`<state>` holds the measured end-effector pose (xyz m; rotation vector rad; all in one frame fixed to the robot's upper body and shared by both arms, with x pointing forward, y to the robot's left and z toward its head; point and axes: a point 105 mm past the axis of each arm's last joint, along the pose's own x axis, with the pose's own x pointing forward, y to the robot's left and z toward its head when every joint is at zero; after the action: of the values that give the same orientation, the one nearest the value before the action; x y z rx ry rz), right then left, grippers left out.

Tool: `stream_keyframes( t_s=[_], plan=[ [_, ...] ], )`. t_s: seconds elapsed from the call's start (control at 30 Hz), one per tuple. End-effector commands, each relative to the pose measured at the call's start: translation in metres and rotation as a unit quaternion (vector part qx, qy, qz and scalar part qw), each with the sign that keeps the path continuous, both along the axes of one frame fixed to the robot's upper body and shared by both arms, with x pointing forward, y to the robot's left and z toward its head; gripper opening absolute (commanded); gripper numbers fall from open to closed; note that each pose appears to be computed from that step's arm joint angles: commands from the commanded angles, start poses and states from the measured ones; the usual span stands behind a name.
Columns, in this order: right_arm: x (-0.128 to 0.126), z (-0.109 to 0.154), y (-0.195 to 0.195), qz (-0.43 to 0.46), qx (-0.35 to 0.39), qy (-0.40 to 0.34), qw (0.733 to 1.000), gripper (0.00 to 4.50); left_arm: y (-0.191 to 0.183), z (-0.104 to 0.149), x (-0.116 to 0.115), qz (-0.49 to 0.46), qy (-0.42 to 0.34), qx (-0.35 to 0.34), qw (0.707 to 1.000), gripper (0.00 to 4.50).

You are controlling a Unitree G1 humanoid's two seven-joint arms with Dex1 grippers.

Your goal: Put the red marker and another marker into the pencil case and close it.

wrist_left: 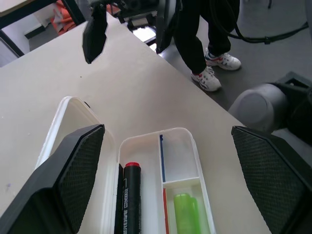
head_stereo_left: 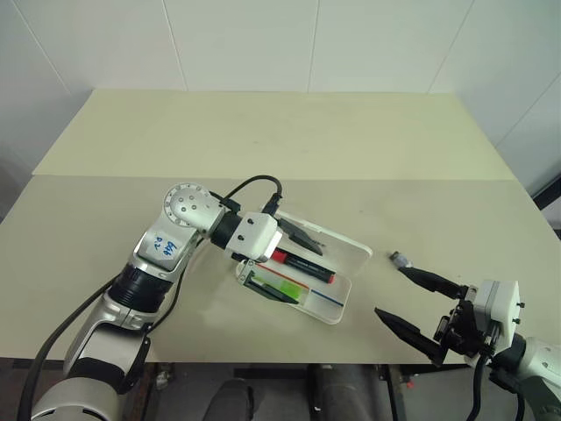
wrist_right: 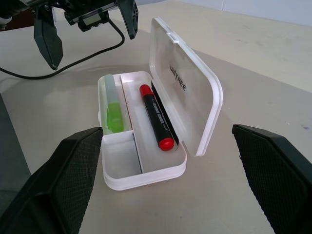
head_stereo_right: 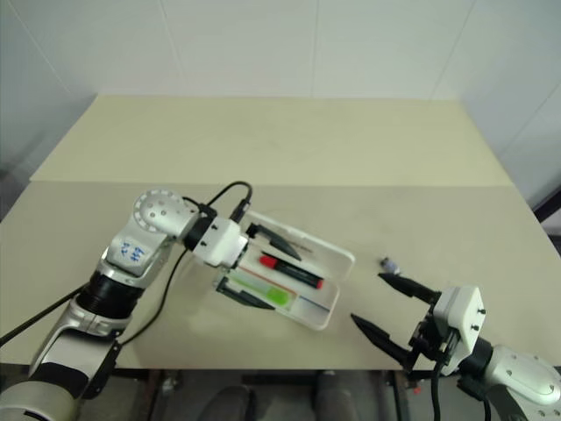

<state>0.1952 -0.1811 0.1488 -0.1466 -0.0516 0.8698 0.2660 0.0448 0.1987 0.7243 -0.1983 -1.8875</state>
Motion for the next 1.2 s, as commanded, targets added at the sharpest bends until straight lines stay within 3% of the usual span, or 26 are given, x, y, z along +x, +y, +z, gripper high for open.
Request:
stream_keyframes(
  t_s=[0.03, 0.43, 0.63, 1.0, 1.2],
  plan=[
    [-0.001, 0.005, 0.001, 0.007, -0.006, -0.010, 1.000, 4.50, -0.001, 0.022, -0.008, -0.004, 0.007, -0.057, 0.998, 4.45],
    [0.007, -0.001, -0.026, -0.044, -0.052, 0.014, 0.998, 4.50, 0.001, 0.059, -0.021, 0.008, 0.071, -0.198, 0.978, 4.45],
    [0.023, -0.009, -0.042, -0.081, -0.079, 0.016, 0.993, 4.50, 0.004, 0.053, -0.025, 0.026, 0.118, -0.240, 0.963, 4.45],
    [0.075, -0.016, -0.054, -0.151, -0.094, -0.021, 0.984, 4.50, -0.024, 0.040, -0.039, 0.022, 0.163, -0.252, 0.954, 4.45],
    [0.091, -0.027, -0.047, -0.169, -0.085, -0.016, 0.982, 4.50, -0.041, 0.033, -0.027, 0.073, 0.174, -0.220, 0.957, 4.45]
  ],
)
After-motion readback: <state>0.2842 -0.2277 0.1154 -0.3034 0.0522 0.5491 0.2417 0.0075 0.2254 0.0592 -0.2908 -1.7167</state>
